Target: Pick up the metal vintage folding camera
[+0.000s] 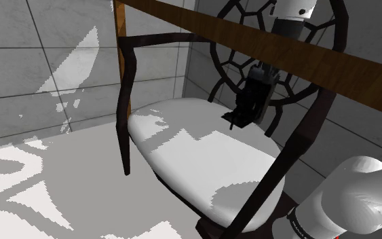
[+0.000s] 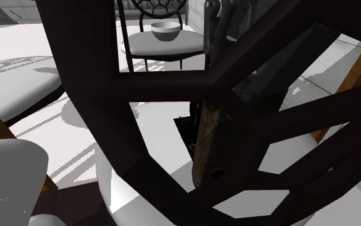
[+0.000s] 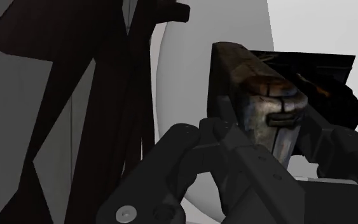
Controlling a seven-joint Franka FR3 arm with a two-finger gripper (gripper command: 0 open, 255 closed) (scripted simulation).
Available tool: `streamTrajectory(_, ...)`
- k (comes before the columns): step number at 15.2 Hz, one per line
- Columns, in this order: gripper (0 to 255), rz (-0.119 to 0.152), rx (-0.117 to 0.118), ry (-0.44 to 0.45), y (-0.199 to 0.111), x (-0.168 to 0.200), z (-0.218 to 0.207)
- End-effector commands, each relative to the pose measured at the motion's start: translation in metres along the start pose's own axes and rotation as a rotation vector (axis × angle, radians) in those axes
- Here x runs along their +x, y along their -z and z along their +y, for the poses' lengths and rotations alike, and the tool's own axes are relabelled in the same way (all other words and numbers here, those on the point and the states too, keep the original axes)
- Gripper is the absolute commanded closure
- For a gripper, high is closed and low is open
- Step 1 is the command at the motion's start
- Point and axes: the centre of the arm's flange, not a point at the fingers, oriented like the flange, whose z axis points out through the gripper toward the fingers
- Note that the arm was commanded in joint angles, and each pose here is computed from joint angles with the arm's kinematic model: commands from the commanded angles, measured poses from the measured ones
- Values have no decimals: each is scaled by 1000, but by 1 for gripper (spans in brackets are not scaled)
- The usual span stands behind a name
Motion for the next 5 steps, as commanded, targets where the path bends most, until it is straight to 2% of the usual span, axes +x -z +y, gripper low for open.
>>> streamTrajectory(1,255,12,-1,-8,15,-2,4)
streamTrajectory(5,255,12,-1,-9,26,-4,4)
